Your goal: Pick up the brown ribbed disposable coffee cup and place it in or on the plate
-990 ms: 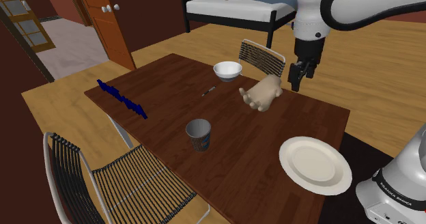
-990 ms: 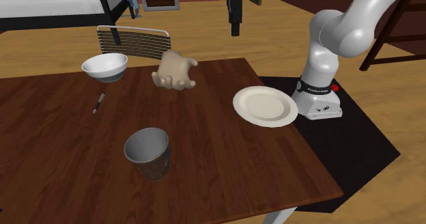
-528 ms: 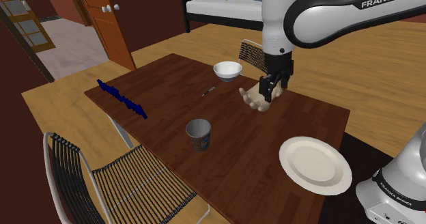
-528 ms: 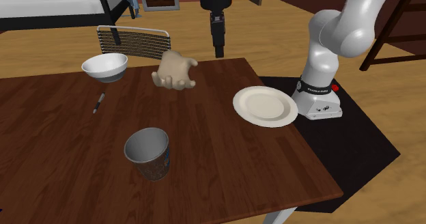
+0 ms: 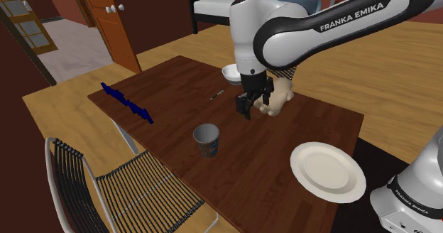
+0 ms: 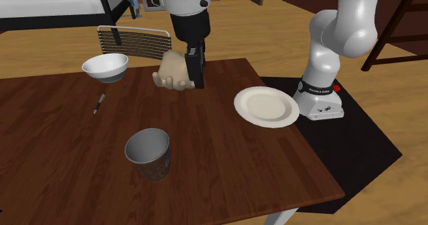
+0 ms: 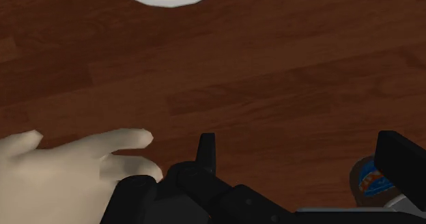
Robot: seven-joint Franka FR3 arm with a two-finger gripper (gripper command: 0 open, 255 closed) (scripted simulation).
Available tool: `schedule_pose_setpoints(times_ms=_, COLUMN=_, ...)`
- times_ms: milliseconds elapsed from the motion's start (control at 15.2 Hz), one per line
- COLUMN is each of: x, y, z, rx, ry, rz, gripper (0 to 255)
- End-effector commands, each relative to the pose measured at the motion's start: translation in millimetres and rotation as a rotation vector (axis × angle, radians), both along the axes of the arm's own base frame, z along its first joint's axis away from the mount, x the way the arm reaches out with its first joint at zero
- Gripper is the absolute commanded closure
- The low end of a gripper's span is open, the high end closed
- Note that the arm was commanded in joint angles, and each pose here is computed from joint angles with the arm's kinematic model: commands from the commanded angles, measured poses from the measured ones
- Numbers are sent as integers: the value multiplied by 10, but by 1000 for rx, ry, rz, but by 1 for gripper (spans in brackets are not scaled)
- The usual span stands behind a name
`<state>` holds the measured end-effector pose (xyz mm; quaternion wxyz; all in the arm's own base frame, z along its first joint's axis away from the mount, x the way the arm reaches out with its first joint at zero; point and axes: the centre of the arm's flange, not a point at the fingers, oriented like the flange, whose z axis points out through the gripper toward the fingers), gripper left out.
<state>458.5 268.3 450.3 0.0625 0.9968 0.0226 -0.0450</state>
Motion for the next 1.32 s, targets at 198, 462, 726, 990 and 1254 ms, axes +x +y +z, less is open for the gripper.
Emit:
schedule_pose_setpoints(times_ms=198, x=313, y=525, z=-219, rx=-4, ry=2, rz=-9, gripper=0)
schedule_pose_setpoints(times_ms=462, x=565, y=959, z=-405, rx=-9, ry=4, rz=-15, gripper=0)
schedule_pose_setpoints(times_ms=726, x=819, y=1390, z=-594, rx=-13, ry=5, rz=-21, gripper=0)
schedule_pose_setpoints(times_ms=990, x=1075, y=1819, z=-784, rx=-17, ry=7, rz=-27, gripper=0)
schedule_pose_setpoints(times_ms=1254, x=1171, y=1980, z=-968, rx=-19, ry=8, rz=-30, gripper=0)
